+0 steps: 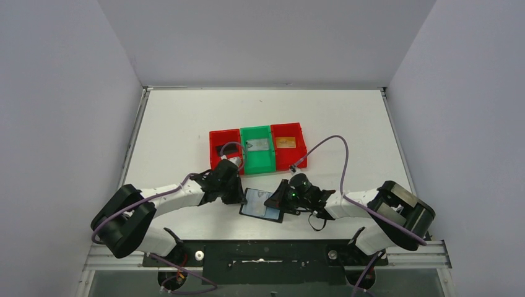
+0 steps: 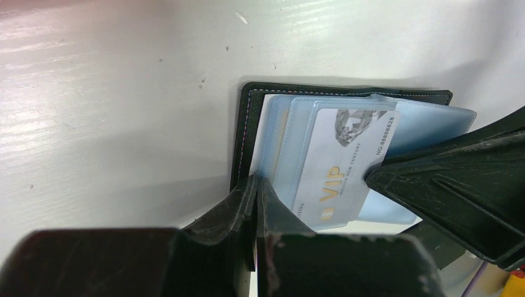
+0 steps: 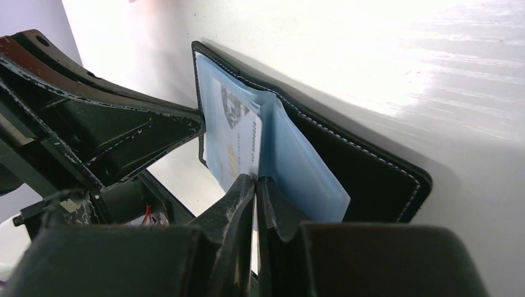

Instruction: Take the credit cards out of the card holder

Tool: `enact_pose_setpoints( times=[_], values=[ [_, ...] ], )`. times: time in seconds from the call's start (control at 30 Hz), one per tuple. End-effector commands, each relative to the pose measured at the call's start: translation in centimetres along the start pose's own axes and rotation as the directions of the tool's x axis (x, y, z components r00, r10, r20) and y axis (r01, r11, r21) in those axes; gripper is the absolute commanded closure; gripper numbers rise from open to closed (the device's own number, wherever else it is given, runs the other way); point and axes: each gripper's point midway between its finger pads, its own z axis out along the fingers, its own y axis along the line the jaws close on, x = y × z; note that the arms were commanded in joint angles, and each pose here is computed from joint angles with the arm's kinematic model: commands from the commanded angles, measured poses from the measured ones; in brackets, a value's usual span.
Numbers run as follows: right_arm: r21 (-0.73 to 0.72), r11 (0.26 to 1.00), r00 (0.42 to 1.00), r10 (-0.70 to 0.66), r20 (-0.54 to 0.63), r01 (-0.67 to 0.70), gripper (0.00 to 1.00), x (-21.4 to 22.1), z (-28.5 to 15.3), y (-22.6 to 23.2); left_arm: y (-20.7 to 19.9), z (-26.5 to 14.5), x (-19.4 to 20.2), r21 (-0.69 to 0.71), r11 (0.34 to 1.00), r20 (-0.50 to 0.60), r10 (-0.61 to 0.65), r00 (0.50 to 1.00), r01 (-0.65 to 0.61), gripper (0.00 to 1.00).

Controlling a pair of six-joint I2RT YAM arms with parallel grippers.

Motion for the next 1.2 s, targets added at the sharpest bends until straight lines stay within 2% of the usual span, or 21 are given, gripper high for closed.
enact_pose_setpoints(
  times=[0.0, 0.17, 0.27, 0.4, 0.53, 0.63, 0.7, 0.8, 0.97, 1.03, 1.1, 1.17],
  values=[
    [-0.063, 0.998, 1.000, -0.027, 0.011, 0.027, 0.99, -0.5, -0.6, 1.0, 3.9, 0.2, 1.5, -0.156, 0.987, -0.045, 0.024, 0.999, -0.031, 1.00],
    [-0.027, 1.000, 1.000, -0.014, -0.006, 0.014, 1.00, -0.3, -0.2, 0.4, 3.6, -0.1, 1.1, -0.154, 0.987, -0.041, 0.030, 0.999, -0.036, 1.00],
    [0.074, 0.997, 0.999, 0.030, 0.020, -0.031, 1.00, -0.6, -0.3, -1.4, 3.6, -0.5, 1.0, -0.158, 0.987, -0.035, 0.032, 0.999, -0.037, 1.00],
    [0.107, 0.994, 0.999, 0.025, 0.031, -0.028, 0.97, -0.9, -0.3, -1.9, 2.2, -1.7, 0.0, -0.095, 0.995, 0.025, 0.035, 0.999, -0.033, 1.00],
    [0.101, 0.995, 1.000, -0.017, 0.017, 0.015, 0.97, -1.1, 0.1, -1.1, -0.6, -4.0, -2.3, 0.016, 0.998, 0.135, 0.055, 0.989, -0.057, 0.75],
    [0.125, 0.991, 0.999, -0.042, 0.002, 0.042, 0.97, -1.1, 0.3, -1.2, -4.1, -5.7, -4.1, 0.150, 0.983, 0.210, 0.070, 0.975, -0.102, 0.62],
    [0.137, 0.989, 0.999, -0.054, -0.002, 0.054, 0.97, -1.1, 0.4, -1.2, -6.3, -6.3, -4.8, 0.240, 0.961, 0.231, 0.082, 0.970, -0.138, 0.59],
    [0.146, 0.986, 0.997, -0.081, -0.015, 0.083, 0.97, -1.2, 0.5, -1.2, -8.3, -5.9, -5.1, 0.310, 0.936, 0.211, 0.102, 0.972, -0.165, 0.59],
    [0.159, 0.983, 0.996, -0.091, -0.013, 0.092, 0.96, -1.3, 0.6, -1.4, -7.9, -2.9, -3.0, 0.308, 0.942, 0.091, 0.111, 0.990, -0.134, 0.64],
    [0.160, 0.983, 0.996, -0.091, -0.016, 0.092, 0.96, -1.4, 0.6, -1.4, -7.5, -1.7, -1.6, 0.309, 0.942, 0.027, 0.127, 0.992, -0.129, 0.72],
    [0.163, 0.982, 0.995, -0.095, -0.018, 0.097, 0.96, -1.4, 0.7, -1.4, -5.7, -0.6, -0.3, 0.222, 0.969, -0.031, 0.117, 0.993, -0.108, 0.78],
    [0.165, 0.982, 0.995, -0.096, -0.016, 0.097, 0.96, -1.4, 0.6, -1.5, -4.1, 0.0, 0.0, 0.144, 0.986, -0.036, 0.087, 0.996, -0.081, 0.80]
  ],
)
